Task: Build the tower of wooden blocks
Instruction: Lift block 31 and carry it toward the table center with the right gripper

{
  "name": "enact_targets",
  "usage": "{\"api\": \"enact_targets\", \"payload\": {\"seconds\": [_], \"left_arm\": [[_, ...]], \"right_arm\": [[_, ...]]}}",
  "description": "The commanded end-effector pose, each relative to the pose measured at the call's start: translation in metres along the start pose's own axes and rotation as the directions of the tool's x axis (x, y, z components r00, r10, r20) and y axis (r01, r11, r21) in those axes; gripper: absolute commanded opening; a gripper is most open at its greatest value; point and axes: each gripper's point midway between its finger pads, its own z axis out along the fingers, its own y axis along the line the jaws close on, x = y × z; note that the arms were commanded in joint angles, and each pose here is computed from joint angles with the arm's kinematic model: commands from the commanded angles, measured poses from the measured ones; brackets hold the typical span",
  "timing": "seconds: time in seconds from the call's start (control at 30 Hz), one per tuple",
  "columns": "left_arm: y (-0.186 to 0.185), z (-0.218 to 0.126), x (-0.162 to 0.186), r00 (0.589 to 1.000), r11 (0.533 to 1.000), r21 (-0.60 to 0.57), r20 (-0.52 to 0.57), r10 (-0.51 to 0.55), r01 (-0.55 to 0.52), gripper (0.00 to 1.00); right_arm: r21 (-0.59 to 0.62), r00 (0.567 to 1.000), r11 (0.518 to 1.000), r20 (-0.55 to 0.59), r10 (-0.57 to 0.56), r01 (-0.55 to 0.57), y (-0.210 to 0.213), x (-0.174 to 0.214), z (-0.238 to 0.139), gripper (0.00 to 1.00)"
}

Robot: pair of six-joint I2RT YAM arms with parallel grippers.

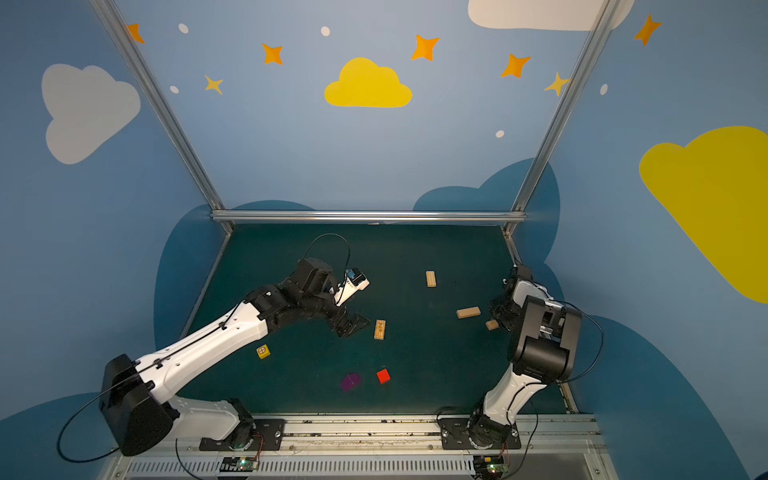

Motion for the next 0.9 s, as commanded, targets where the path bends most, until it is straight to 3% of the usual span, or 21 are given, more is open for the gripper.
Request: {"api": "enact_targets", "payload": {"seconds": [0.0, 0.4, 0.57, 0.73, 0.87], "left_arm": [[-0.003, -0.010, -0.008, 1.000, 1.000, -0.008, 0.016, 0.024, -0.024, 0.98], [-0.004, -0.010, -0.007, 1.000, 1.000, -0.011, 0.009, 0.029, -0.029, 0.98], [-0.003, -0.011, -0.008, 1.000, 1.000, -0.016, 0.012, 0.025, -0.025, 0.99], [0.004, -0.014, -0.011, 1.000, 0.998, -0.063, 0.028, 0.010, -0.008, 0.99], [0.019, -0.017, -0.016, 0.996, 0.987, -0.146, 0.056, -0.064, 0.072, 0.98]], "right_arm": [[-0.004, 1.000, 1.000, -0.027, 0.004, -0.004, -0.003, 0.006, 0.003, 0.30], [-0.023, 1.000, 0.999, 0.000, -0.027, 0.027, -0.001, 0.003, -0.007, 0.19], [-0.063, 0.999, 0.997, 0.004, -0.044, 0.044, 0.005, 0.003, -0.015, 0.19], [-0.153, 0.996, 0.985, 0.046, -0.077, 0.083, 0.021, 0.001, -0.040, 0.20], [-0.219, 0.974, 0.956, 0.158, -0.162, 0.194, 0.043, -0.002, -0.074, 0.19]]}}
